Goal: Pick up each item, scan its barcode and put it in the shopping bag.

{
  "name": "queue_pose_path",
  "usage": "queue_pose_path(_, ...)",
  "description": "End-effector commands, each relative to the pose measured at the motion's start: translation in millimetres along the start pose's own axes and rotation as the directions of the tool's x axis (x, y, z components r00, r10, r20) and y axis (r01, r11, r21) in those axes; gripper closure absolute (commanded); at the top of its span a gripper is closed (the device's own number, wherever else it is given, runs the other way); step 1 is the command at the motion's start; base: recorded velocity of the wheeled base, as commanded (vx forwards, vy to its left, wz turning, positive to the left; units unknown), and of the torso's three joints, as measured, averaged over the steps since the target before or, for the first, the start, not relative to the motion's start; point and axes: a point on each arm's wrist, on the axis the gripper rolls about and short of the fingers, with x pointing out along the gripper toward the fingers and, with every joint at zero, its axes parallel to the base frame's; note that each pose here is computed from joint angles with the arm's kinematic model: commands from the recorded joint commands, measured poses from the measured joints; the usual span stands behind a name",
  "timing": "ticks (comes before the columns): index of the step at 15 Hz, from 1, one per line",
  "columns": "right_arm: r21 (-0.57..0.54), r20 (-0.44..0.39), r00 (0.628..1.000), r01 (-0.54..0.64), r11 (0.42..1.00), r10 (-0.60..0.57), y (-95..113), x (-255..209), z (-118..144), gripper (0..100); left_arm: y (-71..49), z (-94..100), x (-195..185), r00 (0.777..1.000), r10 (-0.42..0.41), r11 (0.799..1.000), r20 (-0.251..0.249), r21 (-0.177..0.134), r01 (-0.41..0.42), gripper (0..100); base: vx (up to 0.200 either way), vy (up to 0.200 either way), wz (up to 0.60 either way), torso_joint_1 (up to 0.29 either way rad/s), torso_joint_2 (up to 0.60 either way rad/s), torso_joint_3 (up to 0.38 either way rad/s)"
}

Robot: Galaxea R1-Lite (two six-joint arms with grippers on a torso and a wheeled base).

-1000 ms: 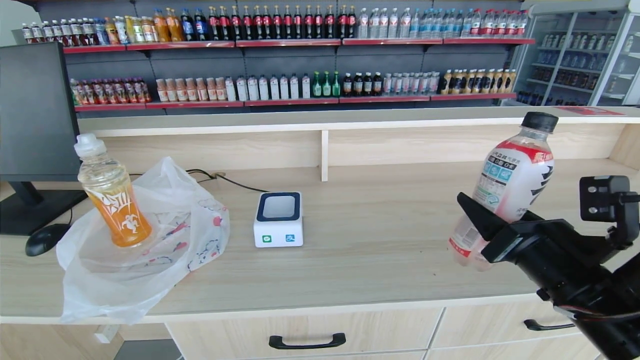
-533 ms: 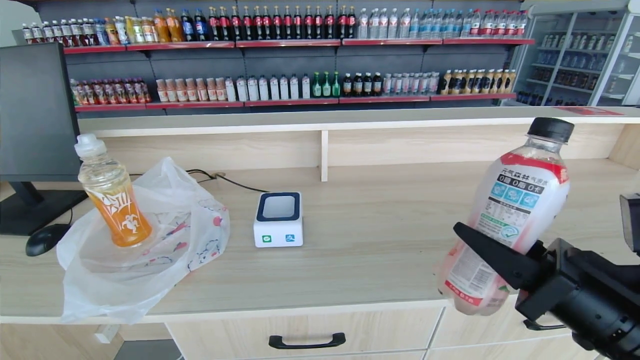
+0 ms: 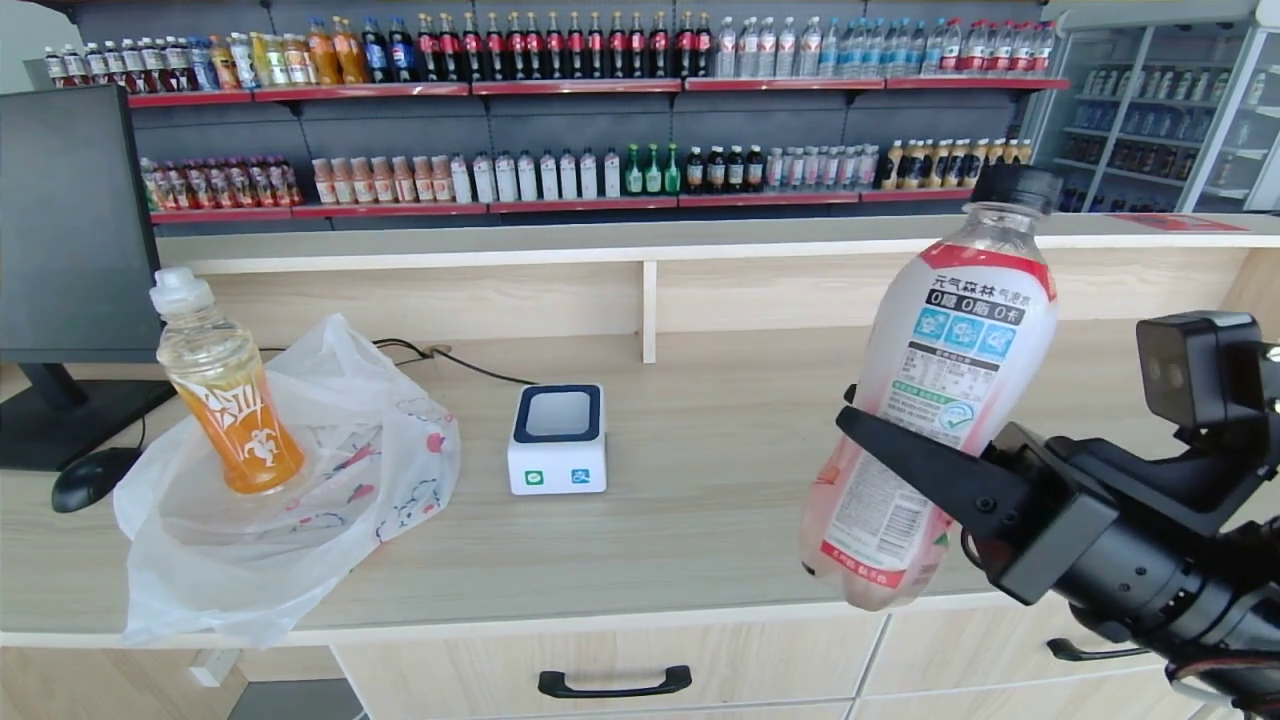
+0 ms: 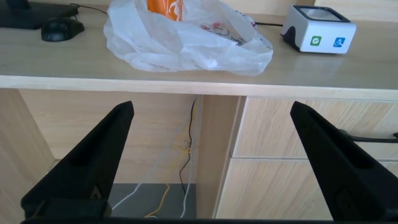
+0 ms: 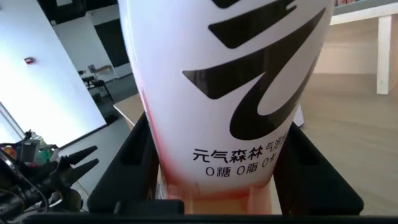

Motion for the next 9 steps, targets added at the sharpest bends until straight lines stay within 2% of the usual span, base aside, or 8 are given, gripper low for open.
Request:
queue_pose_path(1,0.006,-0.016,0.995,-0.098,0.995,0.098,-3,20,1,100,0.0,0.0,0,1.0,0.001,1.0,0.0,0.0,-0.001,0,0.0,0.0,0.0,0.0,0.0,0.0)
queue_pose_path(3,0.01,-0.019,0.975,-0.22,0.975,0.22,2,31,9,100,0.0,0.0,0,1.0,0.001,1.0,0.0,0.0,-0.001,0,0.0,0.0,0.0,0.0,0.0,0.0)
queue_pose_path(6,0.064,-0.021,0.955,-0.294,0.954,0.296,15,42,6,100,0.0,0.0,0,1.0,0.002,1.0,0.0,0.0,-0.002,0,0.0,0.0,0.0,0.0,0.0,0.0)
queue_pose_path(9,0.114,-0.027,0.946,-0.319,0.941,0.324,18,54,0,100,0.0,0.0,0,1.0,0.001,1.0,0.0,0.0,-0.001,0,0.0,0.0,0.0,0.0,0.0,0.0)
